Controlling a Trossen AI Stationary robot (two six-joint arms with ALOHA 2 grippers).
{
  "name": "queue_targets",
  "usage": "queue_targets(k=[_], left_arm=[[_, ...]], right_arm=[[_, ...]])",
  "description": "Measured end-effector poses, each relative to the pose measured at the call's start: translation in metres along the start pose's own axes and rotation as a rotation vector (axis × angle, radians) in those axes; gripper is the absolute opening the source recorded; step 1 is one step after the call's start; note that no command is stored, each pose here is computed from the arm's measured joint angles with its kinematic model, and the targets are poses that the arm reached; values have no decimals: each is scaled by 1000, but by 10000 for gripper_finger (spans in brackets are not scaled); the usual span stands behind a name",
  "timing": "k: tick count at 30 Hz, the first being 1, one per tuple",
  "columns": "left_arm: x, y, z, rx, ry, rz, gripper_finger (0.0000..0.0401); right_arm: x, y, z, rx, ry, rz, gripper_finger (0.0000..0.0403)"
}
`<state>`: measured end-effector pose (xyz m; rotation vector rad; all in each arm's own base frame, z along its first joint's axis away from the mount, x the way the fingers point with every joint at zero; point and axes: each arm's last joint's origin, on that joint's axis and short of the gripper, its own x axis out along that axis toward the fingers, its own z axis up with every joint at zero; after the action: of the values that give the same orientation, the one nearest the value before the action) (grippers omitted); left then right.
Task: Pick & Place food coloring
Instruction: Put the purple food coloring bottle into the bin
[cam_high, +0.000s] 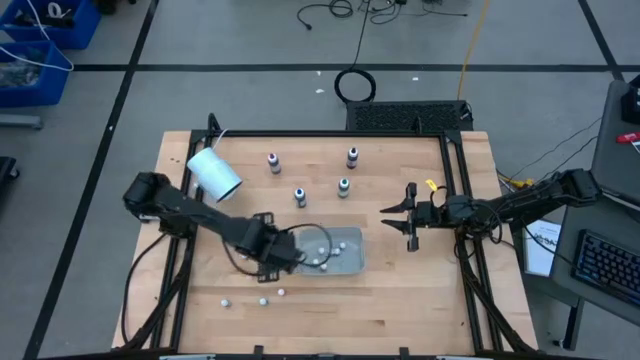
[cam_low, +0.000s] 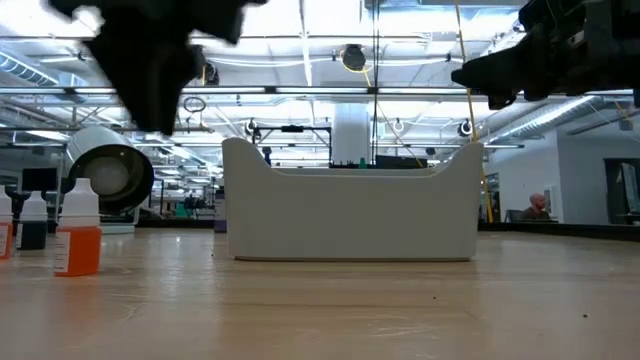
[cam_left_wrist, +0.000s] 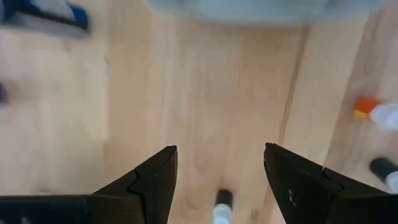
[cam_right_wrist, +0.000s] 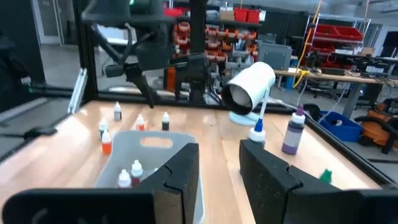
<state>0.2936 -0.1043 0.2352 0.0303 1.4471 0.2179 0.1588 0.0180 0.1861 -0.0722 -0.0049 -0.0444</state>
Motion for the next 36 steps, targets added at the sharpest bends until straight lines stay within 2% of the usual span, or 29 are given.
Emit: queue_targets(k=[5, 11, 16, 22, 28, 32, 36], left_arm=[[23, -3, -36, -75, -97, -83, 241], [21, 16, -74, -249, -47, -37, 241], [21, 26, -92, -367, -22, 7, 241], [27, 26, -98, -498, 50, -35, 241], [28, 24, -95, -649, 30, -70, 241], [31, 19, -88, -681, 1, -118, 241], [44, 11, -87, -662, 76, -101, 241]], right_arm=[[-5, -4, 0, -8, 32, -100, 104], [-9, -6, 3, -2, 19, -123, 105], [-10, -6, 3, 6, 19, -122, 105], [-10, -6, 3, 5, 23, -122, 105], [-10, -6, 2, 3, 31, -121, 105], [-10, -6, 2, 3, 32, -121, 105], [-10, -6, 2, 3, 32, -121, 105]])
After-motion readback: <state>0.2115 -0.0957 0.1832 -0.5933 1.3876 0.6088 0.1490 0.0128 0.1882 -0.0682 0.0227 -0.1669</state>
